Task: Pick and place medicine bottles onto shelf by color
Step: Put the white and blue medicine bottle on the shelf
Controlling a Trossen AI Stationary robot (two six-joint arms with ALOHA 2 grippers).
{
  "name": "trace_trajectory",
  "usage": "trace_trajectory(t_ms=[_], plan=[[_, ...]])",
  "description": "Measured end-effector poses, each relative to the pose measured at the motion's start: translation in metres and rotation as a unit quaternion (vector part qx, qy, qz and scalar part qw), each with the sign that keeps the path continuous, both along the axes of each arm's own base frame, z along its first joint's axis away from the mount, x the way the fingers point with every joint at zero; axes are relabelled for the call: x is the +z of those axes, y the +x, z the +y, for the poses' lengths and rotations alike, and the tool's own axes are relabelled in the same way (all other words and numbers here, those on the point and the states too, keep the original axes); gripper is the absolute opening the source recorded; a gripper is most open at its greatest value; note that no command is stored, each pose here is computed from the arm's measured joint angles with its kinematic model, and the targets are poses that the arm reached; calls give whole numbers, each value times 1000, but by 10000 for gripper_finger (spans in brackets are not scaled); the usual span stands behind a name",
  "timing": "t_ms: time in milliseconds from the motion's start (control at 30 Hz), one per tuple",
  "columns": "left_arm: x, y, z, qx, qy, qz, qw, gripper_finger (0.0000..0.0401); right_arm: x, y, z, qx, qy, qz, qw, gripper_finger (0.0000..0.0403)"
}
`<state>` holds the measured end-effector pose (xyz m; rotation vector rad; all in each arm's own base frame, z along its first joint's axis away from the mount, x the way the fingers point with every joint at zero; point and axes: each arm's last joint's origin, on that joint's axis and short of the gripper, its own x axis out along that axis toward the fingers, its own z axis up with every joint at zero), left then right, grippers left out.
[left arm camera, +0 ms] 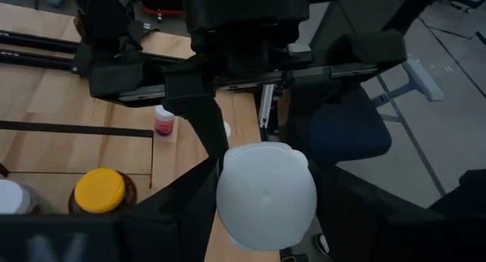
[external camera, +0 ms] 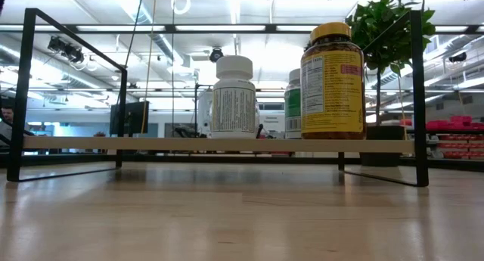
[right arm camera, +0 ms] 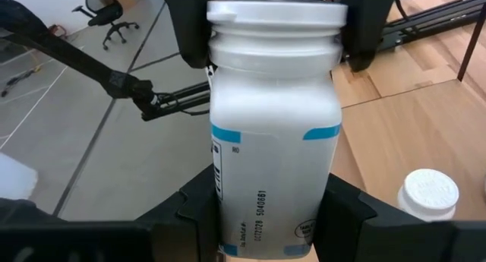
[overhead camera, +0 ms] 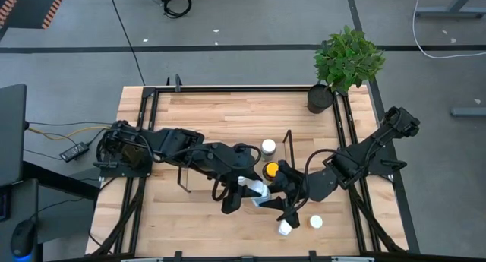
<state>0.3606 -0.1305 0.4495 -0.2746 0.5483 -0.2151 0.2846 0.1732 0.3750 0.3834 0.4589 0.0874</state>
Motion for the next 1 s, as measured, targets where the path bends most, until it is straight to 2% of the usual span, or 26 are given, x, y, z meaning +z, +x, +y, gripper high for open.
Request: trace_trajectory(t_ms=[267, 500, 700, 1000], plan=[[-9, 8, -5, -25, -23, 20, 999, 191, -1, 0, 1, 6, 6, 5, 1000, 161], [-11, 10, -6, -30, -25, 24, 999, 196, -2, 0, 1, 10, 5, 6, 1000, 161], [-12, 11, -5, -30, -25, 27, 999, 181, -2, 0, 1, 7, 10, 8, 1000, 161], [-13, 12, -3, -34, -16, 27, 999, 190, -2, 0, 1, 11, 14, 12, 1000, 161]])
